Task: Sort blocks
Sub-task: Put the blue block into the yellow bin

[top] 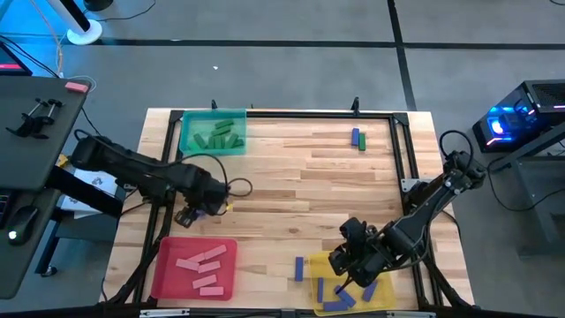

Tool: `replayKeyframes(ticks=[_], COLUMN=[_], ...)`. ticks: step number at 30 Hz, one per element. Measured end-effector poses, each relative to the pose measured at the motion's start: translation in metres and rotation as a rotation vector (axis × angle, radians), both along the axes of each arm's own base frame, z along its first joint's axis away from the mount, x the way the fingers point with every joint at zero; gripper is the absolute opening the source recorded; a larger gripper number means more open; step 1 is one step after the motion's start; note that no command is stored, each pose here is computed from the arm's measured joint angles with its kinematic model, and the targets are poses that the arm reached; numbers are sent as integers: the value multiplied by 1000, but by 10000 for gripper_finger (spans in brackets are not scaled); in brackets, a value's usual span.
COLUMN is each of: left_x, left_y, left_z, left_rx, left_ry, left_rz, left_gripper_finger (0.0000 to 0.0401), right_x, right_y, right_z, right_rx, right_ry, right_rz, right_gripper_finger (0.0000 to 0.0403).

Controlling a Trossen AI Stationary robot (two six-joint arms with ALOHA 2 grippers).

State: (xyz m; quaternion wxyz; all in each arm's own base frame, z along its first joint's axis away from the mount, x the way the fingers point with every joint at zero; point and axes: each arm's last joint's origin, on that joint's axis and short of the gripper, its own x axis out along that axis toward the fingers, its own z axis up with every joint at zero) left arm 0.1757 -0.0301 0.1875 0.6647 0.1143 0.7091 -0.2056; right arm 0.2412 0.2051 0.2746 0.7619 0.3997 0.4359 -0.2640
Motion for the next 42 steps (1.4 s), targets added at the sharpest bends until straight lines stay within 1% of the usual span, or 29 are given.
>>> replayKeyframes(ticks=[4,5,6,7,8,10,12,14,16,19,25,28,39,42], left_x=[9,11,13,14,15,17,18,19,18,19,19,19,24,28], left_y=[-9,-10,-12,-13,-14,-15,-13,-13,-15,-18,-24,-23,-22,-21], left_z=[-2,-2,-3,-5,-8,-15,-22,-29,-36,-44,-47,-50,-67,-69], left_rx=[52,44,20,-8,-18,4,77,138,164,178,172,199,245,242], left_ry=[-108,-127,-131,-109,-69,5,54,82,99,131,153,163,253,268], left_rz=[-104,-113,-96,-79,-40,94,214,282,273,257,226,232,244,202], left_gripper_finger=[236,236,236,236,236,236,236,236,236,236,236,236,236,234], right_x=[2,3,4,4,4,5,5,5,6,7,8,8,8,8], right_y=[-3,-4,-4,-5,-5,-5,-5,-5,-6,-8,-9,-9,-10,-10], right_z=[0,0,0,0,0,0,0,0,1,1,1,1,1,1], right_rx=[-12,-13,-12,-10,-10,-9,-13,-22,-37,-44,-55,-55,-78,-89], right_ry=[1,0,-1,-2,-3,-7,-10,-21,-36,-41,-43,-43,-63,-73], right_rz=[4,2,-2,-4,-5,-6,-11,-21,-32,-43,-33,-33,-45,-52], right_gripper_finger=[209,209,209,209,209,209,209,209,209,209,209,209,209,209])
